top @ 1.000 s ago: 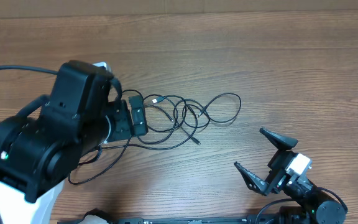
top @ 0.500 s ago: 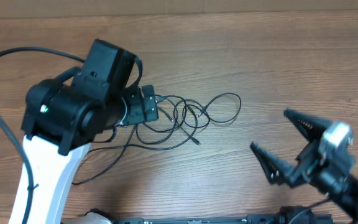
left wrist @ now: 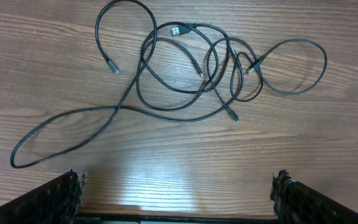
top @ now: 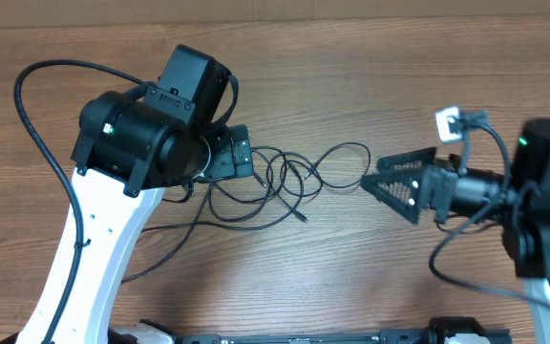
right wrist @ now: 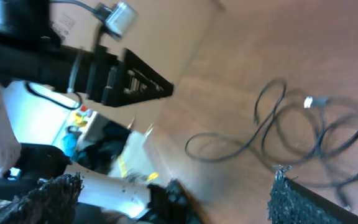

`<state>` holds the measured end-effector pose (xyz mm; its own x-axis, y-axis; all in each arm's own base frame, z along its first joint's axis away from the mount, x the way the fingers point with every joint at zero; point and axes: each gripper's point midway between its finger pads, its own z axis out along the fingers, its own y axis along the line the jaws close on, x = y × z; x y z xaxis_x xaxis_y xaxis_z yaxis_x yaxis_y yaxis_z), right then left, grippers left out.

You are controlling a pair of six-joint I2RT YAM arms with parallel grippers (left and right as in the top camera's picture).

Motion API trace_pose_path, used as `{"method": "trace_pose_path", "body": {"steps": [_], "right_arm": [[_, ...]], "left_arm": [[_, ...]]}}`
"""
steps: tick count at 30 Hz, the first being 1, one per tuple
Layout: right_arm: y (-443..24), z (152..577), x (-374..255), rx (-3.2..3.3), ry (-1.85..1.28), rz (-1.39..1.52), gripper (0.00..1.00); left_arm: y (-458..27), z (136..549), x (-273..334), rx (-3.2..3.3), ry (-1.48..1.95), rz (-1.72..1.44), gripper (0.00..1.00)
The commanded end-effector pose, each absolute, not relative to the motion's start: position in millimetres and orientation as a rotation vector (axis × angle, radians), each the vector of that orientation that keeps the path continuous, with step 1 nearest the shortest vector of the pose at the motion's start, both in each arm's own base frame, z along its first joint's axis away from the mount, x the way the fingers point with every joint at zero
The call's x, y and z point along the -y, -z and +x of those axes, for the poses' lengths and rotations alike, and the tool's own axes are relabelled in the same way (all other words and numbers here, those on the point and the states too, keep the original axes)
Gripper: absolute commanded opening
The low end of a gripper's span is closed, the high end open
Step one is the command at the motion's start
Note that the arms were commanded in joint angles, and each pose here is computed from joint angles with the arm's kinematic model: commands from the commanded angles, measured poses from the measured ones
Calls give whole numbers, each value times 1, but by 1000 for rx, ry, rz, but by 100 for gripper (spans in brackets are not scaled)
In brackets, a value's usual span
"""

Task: Untangle cables
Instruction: 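Move the right gripper toward the cable loops at center, then grasp a cable strand with the right gripper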

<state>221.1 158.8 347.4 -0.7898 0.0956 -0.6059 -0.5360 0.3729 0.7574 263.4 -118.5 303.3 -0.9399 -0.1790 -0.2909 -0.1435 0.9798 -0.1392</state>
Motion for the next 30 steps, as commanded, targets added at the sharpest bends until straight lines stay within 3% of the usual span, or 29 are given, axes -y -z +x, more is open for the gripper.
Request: {"method": "trace_pose_path", "body": {"steps": [1,6,12,22,30], "right_arm": [[-324,230,-171,-2214,-1408,-318,94],[-270,248,-181,-2504,-946,-189,97],[-252,261,-177,-2688,-510,-187,100],[-221,282,-211,-2810,-600,-221,100],[-195,296,-228,-2826,-662,-238,100]], "left_arm": [[-301,263,117,-2826,168,-308,100],[-301,264,115,-2820,152,-309,99],[-301,266,110,-2810,129,-325,99],[-299,283,52,-2757,76,-623,100],[-286,283,20,-2774,-57,-667,100]]}}
